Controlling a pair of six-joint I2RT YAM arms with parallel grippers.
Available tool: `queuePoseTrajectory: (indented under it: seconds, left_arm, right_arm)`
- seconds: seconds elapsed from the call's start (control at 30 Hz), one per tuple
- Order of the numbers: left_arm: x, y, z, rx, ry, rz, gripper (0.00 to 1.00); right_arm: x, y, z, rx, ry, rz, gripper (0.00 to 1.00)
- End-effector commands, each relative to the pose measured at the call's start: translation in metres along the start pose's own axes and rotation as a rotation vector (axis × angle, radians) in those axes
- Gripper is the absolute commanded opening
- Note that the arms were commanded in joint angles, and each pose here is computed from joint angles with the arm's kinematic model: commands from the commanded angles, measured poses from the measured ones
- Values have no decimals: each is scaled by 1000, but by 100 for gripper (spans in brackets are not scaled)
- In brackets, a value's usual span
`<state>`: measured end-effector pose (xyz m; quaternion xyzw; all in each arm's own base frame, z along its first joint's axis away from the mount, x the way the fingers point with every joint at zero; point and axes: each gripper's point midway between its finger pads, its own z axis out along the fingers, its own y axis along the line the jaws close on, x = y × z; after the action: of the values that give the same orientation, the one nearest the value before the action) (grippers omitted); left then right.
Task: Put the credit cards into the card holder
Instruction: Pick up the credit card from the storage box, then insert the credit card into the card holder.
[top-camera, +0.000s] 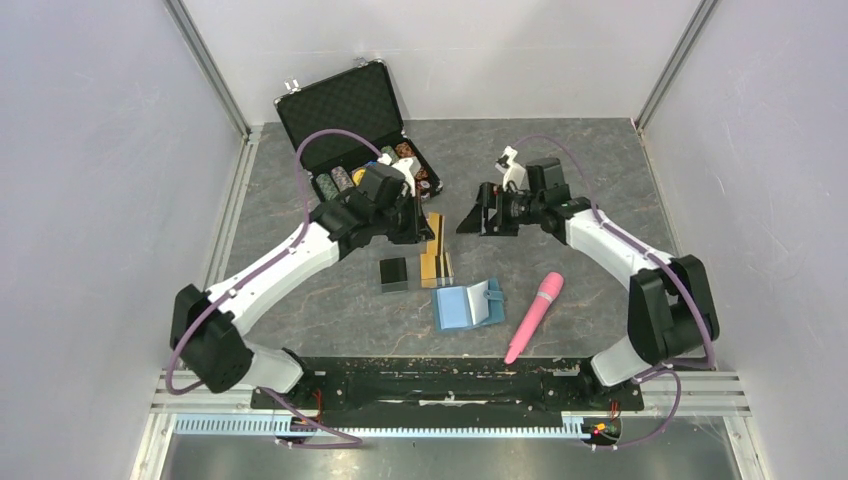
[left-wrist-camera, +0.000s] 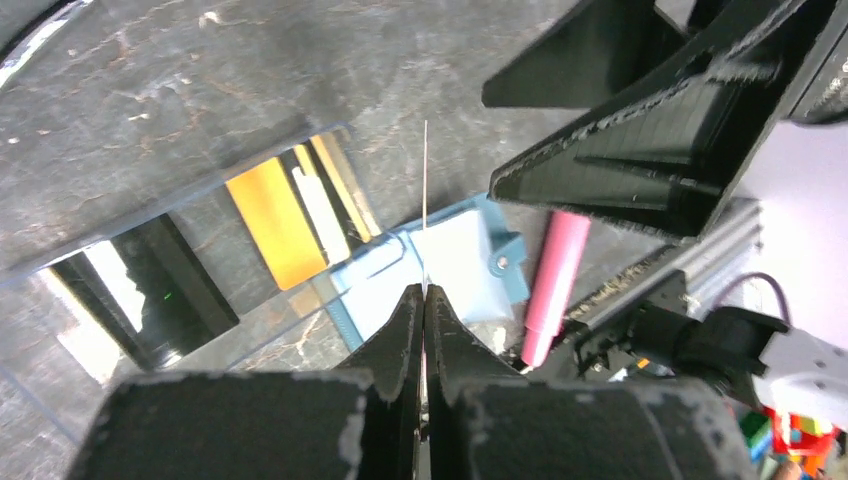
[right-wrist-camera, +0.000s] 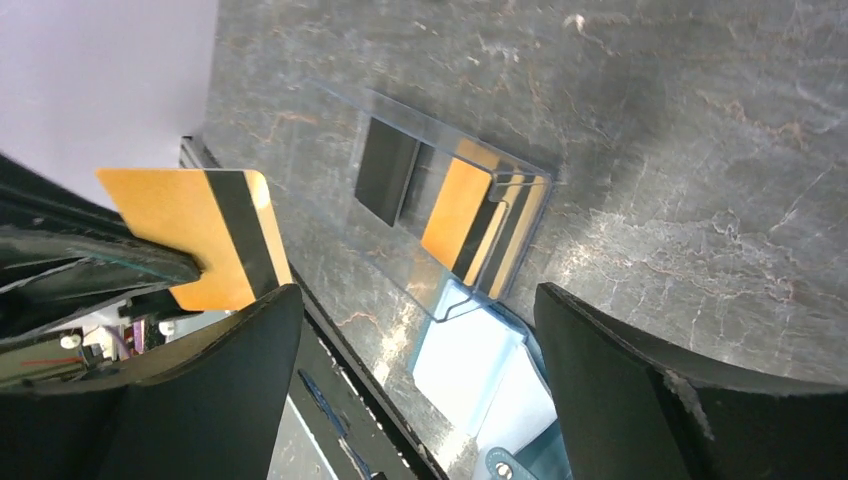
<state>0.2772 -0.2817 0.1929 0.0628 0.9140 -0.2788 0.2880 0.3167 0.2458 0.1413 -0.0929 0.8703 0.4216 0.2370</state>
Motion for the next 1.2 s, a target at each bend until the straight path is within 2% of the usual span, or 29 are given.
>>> queuePoseTrajectory:
  seconds: [0.0, 0.1, 0.27, 0.57, 0.7, 0.77, 0.8, 0.83, 0.9, 0.97, 1.07, 1.17]
  left_arm:
    - [-7, -35, -17, 237, -63, 6, 2]
    - [-7, -65, -36, 443, -90, -16, 2]
    - [-13, -90, -65, 681, -184, -94, 2]
    - [-18, -89, -71, 714, -208, -126, 2]
    - [-17, -90, -68, 725, -195, -130, 2]
    - [-16, -90, -66, 727, -185, -131, 4]
    - [-16, -89, -65, 726, -183, -133, 7]
    - [-16, -88, -64, 723, -182, -135, 12]
    - [-16, -86, -62, 715, -179, -140, 27]
    - [-15, -80, -58, 689, -176, -152, 36]
    - [-10, -69, -51, 649, -157, -170, 42]
    - [3, -56, -41, 590, -110, -168, 43]
  right_arm:
    - [-18, 40, -31, -177, -50, -139, 88]
    - [-15, 62, -43, -312, -55, -167, 83]
    - [-13, 97, -61, -498, -89, -165, 69]
    - [-3, 118, -78, -629, -120, -115, 46]
    - [-4, 134, -90, -714, -145, -89, 29]
    - [-4, 143, -97, -766, -156, -83, 13]
    - [-4, 148, -100, -795, -156, -82, 4]
    - [-3, 152, -103, -822, -154, -81, 0]
    - [0, 156, -106, -855, -135, -77, 0]
    - [2, 154, -104, -856, -121, -65, 0]
    - [1, 145, -95, -816, -114, -44, 0]
    - [-2, 120, -72, -681, -108, -22, 0]
